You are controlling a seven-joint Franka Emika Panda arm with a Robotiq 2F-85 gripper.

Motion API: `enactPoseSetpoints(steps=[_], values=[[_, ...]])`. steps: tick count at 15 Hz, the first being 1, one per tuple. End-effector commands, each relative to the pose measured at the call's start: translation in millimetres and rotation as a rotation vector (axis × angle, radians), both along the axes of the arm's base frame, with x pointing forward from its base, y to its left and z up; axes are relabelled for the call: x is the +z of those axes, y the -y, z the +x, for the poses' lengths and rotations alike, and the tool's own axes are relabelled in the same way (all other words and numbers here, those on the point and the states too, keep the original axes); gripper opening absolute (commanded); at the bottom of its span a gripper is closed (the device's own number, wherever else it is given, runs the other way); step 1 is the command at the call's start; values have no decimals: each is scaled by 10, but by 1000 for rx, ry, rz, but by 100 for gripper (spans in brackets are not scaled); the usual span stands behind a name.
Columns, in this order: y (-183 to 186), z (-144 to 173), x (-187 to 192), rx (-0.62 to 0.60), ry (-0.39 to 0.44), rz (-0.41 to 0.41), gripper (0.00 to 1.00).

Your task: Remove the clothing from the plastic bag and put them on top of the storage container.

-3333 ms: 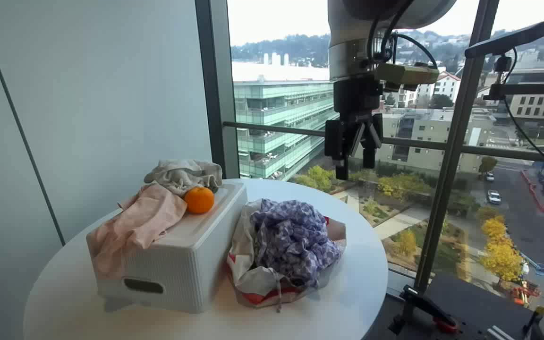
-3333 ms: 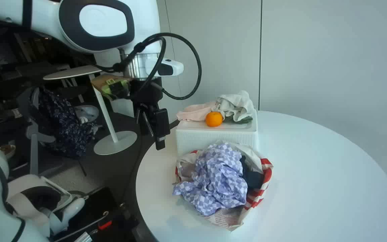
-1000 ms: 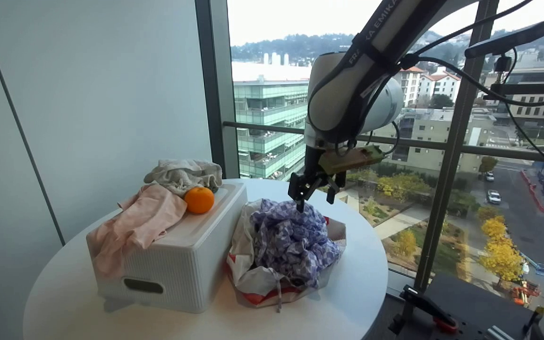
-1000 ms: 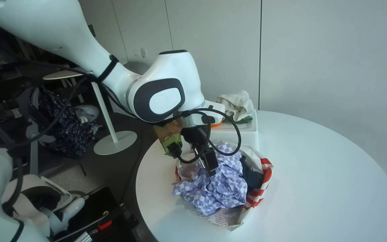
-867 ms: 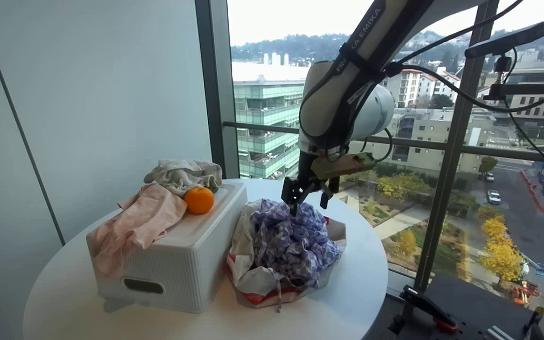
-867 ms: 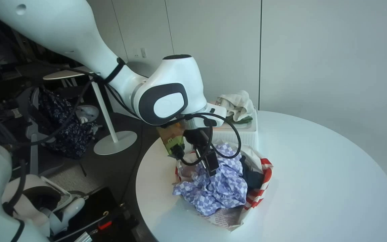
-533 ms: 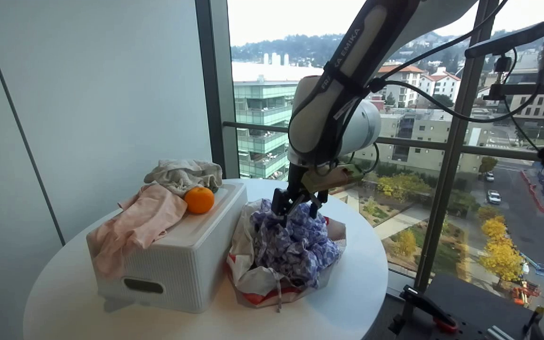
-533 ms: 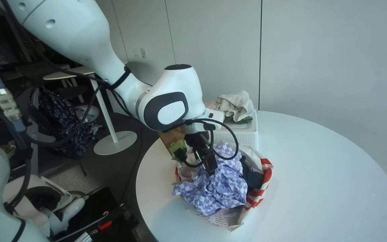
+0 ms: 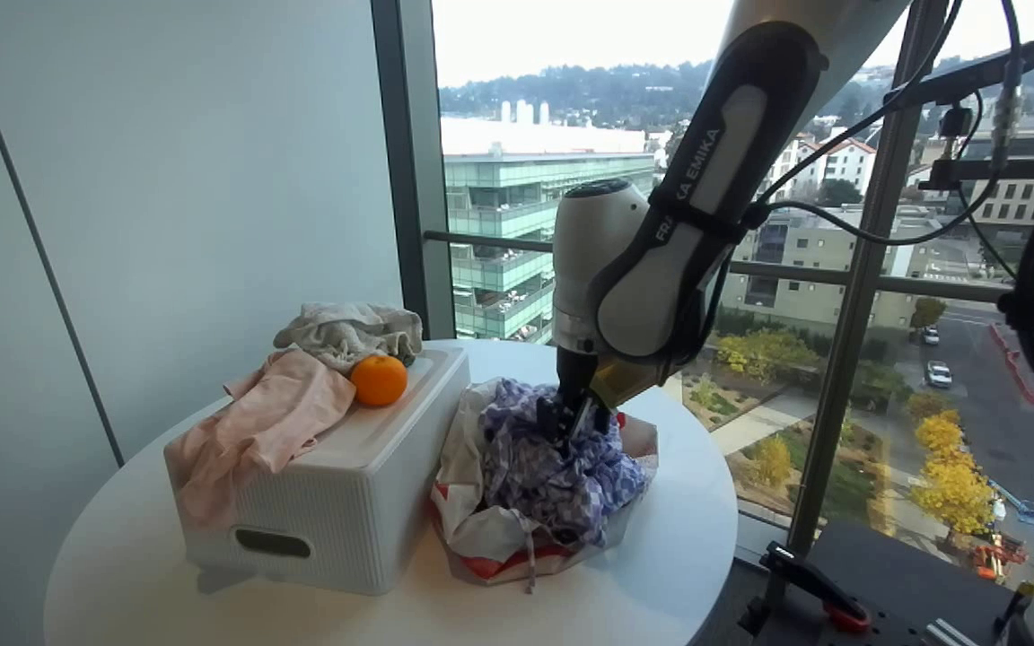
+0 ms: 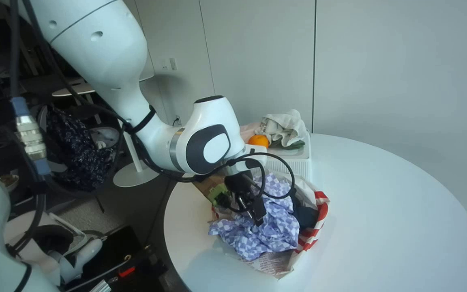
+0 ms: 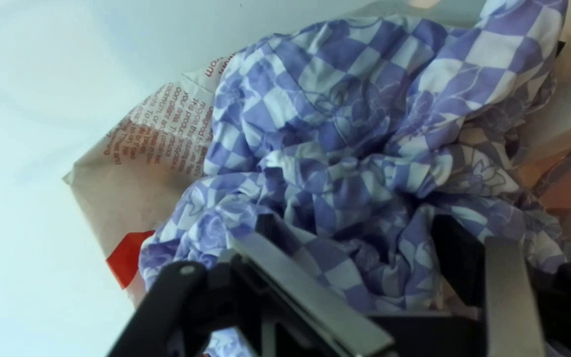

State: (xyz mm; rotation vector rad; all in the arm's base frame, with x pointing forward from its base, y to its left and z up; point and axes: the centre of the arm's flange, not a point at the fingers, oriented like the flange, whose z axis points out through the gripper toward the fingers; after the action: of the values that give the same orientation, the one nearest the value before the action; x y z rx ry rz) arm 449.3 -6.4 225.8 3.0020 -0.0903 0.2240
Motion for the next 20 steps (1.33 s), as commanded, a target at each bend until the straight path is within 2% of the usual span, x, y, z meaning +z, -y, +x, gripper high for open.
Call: enactPoseSetpoints(steps=[1, 6, 8, 12, 20], values=[[-30, -53, -24, -21, 48, -28, 49], [42, -56, -6, -56, 54, -52, 11], [71, -27, -15, -83, 57, -60, 2], [77, 104, 215, -129, 89, -74, 1], [192, 456, 1294, -205, 233, -155, 1]])
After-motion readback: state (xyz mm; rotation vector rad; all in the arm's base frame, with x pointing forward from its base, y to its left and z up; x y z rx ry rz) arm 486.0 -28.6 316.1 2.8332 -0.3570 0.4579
